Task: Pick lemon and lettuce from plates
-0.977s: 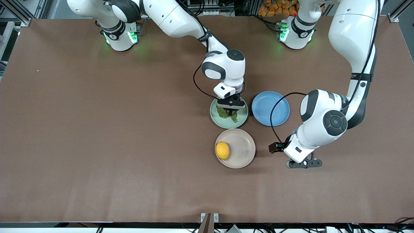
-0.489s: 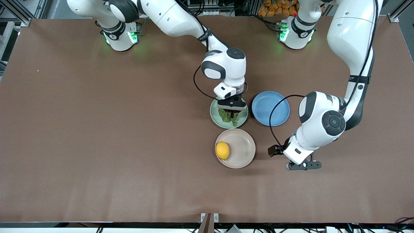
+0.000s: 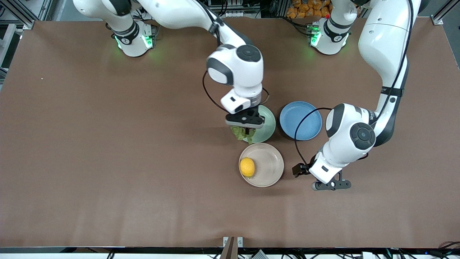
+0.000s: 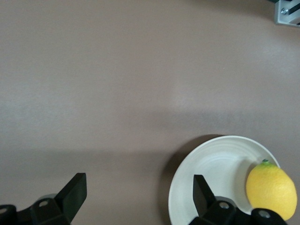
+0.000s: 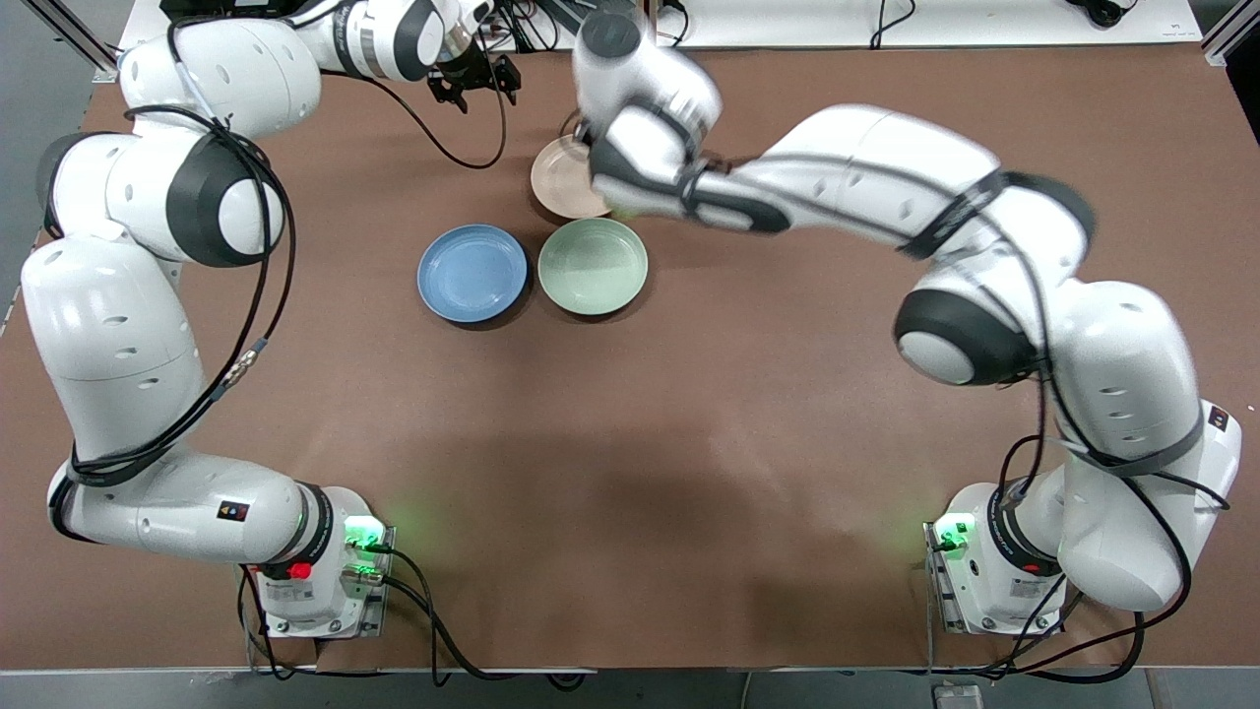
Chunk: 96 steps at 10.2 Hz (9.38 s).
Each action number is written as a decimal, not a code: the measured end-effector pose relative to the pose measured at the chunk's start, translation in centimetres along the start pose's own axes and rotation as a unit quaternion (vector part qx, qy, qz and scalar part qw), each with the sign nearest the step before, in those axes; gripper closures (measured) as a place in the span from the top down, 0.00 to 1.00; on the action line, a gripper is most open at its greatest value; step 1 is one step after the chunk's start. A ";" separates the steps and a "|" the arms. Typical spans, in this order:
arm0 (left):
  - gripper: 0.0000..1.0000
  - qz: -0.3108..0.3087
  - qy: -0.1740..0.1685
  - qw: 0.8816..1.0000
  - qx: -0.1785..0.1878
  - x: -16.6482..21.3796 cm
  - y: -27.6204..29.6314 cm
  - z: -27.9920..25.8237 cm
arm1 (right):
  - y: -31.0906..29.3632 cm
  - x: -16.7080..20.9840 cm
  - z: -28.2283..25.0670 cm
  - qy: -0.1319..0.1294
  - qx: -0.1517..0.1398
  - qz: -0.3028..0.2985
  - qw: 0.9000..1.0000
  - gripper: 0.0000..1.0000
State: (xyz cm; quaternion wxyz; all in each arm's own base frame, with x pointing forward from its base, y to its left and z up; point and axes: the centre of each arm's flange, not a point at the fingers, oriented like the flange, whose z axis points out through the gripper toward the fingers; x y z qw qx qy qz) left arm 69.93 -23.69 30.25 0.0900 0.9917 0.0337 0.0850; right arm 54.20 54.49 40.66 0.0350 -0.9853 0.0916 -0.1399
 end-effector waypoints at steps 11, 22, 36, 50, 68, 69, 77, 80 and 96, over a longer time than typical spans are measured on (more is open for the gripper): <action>1.00 0.006 0.033 0.998 -0.056 -9.4 14.5 10.1 | 51.7 26.6 2.3 -0.145 -0.032 -0.046 0.988 0.01; 0.86 -0.013 0.039 0.997 -0.067 -10.9 15.8 12.1 | 54.7 23.3 16.5 -0.115 0.004 -0.017 0.993 0.01; 0.67 -0.085 0.024 0.996 -0.013 -3.4 5.3 0.6 | 55.7 28.9 2.8 -0.039 -0.038 -0.056 0.997 1.00; 0.67 0.093 -0.095 0.990 0.055 -5.7 -27.7 -4.0 | 56.2 23.6 -23.5 -0.092 -0.018 -0.069 0.993 1.00; 1.00 0.017 -0.081 0.994 0.066 -3.7 -24.8 -1.8 | 55.0 18.3 -29.3 -0.106 -0.007 -0.095 0.990 1.00; 1.00 0.010 -0.083 0.994 0.069 -4.7 -24.5 -2.5 | 54.9 18.3 -29.3 -0.108 -0.007 -0.097 0.989 1.00; 1.00 0.037 -0.016 0.995 0.090 -8.4 -18.4 -17.4 | 53.1 17.6 -28.9 -0.124 -0.007 -0.096 0.988 1.00; 1.00 0.037 -0.030 0.995 0.093 -6.3 -15.8 -27.6 | 53.3 17.6 -28.9 -0.125 -0.009 -0.091 0.988 1.00; 1.00 0.065 -0.051 0.992 0.091 -9.1 -9.8 -41.7 | 52.0 15.4 -26.7 -0.156 -0.017 -0.098 0.983 1.00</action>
